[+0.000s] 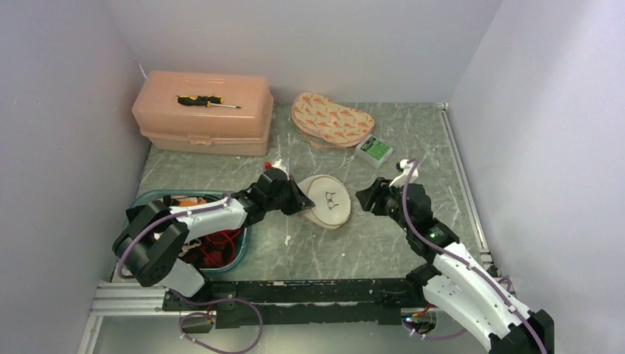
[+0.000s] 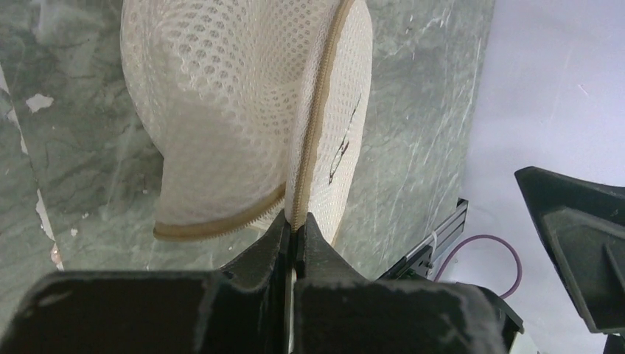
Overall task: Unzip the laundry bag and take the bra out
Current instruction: Close the laundry bag at the center of the board, then reset both arms
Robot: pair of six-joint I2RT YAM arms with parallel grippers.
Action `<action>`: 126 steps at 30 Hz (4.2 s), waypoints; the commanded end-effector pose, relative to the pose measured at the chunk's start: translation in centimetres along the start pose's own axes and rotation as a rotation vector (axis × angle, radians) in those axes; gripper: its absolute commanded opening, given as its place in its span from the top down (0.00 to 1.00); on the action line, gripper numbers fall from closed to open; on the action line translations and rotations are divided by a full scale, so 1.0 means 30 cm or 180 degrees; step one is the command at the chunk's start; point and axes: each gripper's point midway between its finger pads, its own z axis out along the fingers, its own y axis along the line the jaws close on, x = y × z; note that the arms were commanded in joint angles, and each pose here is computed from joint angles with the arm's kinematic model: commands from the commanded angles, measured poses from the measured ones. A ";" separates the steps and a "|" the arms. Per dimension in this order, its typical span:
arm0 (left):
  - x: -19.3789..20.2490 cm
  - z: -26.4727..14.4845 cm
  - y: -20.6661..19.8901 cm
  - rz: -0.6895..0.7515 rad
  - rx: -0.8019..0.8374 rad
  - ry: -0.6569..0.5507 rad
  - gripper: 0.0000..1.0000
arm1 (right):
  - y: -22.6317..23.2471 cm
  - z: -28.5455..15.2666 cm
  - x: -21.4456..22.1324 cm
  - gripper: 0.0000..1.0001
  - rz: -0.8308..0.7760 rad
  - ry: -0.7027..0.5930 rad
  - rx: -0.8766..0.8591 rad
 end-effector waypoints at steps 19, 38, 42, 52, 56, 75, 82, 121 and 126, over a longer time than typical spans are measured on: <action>-0.061 0.088 0.264 -0.0215 -0.0776 -0.0183 0.97 | 0.231 0.288 0.111 0.75 0.0466 0.0520 -0.1020; -0.095 0.078 0.355 -0.0010 -0.1400 -0.0225 0.97 | -0.001 0.453 0.392 0.85 0.0481 0.1063 -0.0114; -0.098 0.049 0.301 0.0074 -0.1287 -0.0151 0.96 | -0.003 0.448 0.383 0.84 0.0466 0.1035 -0.0102; -0.138 -0.127 0.106 0.0745 -0.1125 -0.0363 0.68 | 0.003 0.458 0.370 0.84 0.0435 0.0992 -0.0115; -0.167 -0.142 0.063 0.0866 -0.1072 -0.0442 0.60 | 0.000 0.462 0.376 0.83 0.0434 0.1005 -0.0103; -0.172 0.139 0.217 0.0887 -0.1272 -0.0170 0.97 | 0.010 0.447 0.376 0.83 0.0442 0.1010 -0.0154; -0.158 0.161 0.316 0.0675 -0.1396 -0.0109 0.97 | 0.008 0.441 0.383 0.82 0.0423 0.1025 -0.0130; -0.270 -0.586 0.024 0.0988 -0.0786 -0.1095 0.24 | 0.227 0.374 0.224 0.47 -0.0356 0.0784 -0.0519; -0.247 -0.605 0.062 0.0918 -0.0825 -0.1103 0.25 | 0.198 0.449 0.295 0.50 -0.0332 0.0995 -0.0362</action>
